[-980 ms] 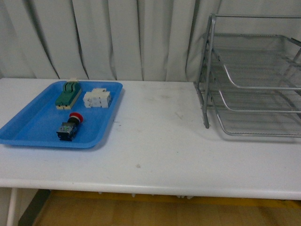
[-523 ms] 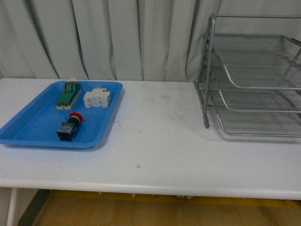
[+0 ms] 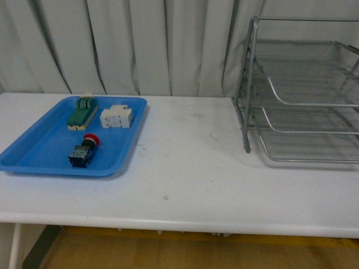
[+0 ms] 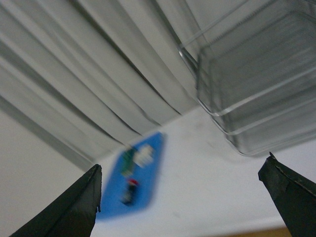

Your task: Place button on rack with both arms

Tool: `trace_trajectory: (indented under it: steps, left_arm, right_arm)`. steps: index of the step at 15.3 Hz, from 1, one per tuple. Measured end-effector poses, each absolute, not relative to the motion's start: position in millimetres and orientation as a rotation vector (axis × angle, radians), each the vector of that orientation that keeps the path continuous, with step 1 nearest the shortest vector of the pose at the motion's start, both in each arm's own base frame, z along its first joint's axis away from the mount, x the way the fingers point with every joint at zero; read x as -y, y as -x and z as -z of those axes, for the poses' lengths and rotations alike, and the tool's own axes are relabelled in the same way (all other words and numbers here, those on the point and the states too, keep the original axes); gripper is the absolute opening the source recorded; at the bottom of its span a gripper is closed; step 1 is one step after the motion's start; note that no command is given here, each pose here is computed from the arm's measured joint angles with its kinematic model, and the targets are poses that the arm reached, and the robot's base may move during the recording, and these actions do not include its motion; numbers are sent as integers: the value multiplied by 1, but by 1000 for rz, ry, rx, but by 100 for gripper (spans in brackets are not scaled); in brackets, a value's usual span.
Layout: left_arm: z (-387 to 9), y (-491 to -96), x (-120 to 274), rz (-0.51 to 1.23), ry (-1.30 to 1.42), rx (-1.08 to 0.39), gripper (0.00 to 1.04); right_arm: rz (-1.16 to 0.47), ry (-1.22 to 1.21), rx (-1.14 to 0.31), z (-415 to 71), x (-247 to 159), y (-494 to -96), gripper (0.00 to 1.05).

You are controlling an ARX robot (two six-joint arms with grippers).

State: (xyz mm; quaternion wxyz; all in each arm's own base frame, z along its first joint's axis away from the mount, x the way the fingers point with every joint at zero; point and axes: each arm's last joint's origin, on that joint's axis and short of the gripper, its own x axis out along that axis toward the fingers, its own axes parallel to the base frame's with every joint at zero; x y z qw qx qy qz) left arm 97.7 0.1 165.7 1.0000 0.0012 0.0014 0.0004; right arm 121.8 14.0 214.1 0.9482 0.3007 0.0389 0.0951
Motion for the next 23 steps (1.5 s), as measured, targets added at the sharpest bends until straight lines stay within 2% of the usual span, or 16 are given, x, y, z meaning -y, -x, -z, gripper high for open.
trace_trajectory:
  steps: [1,2,5,7,11,13,17,23]
  left_arm:
    - [-166,-98,0,-1,-2,-3,98]
    - [-166,-98,0,-1,-2,-3,98]
    - [-166,-98,0,-1,-2,-3,98]
    - [-166,-98,0,-1,-2,-3,98]
    - [-166,-98,0,0,-2,-3,98]
    - [-166,-98,0,-1,-2,-3,98]
    - [-166,-98,0,-1,-2,-3,98]
    - [-166,-98,0,-1,-2,-3,98]
  right_arm:
    - [-164,-868,-58,-217,-14,-140,98]
    - [-130,-1009,-101,-207,-15,-157,98]
    - [-83,-1212,-124,-183,-19,-213,98]
    - [-81,-1246,-105,-178,-21,-252,98]
    - [68,-1274,-235,-128,-14,-309,98]
    - [103,-1279,-243,-118,-8,-330,98]
    - [154,-1276,-291,-101,-5,-362,98]
    - [155,-1255,-307,-89,-6,-382,98]
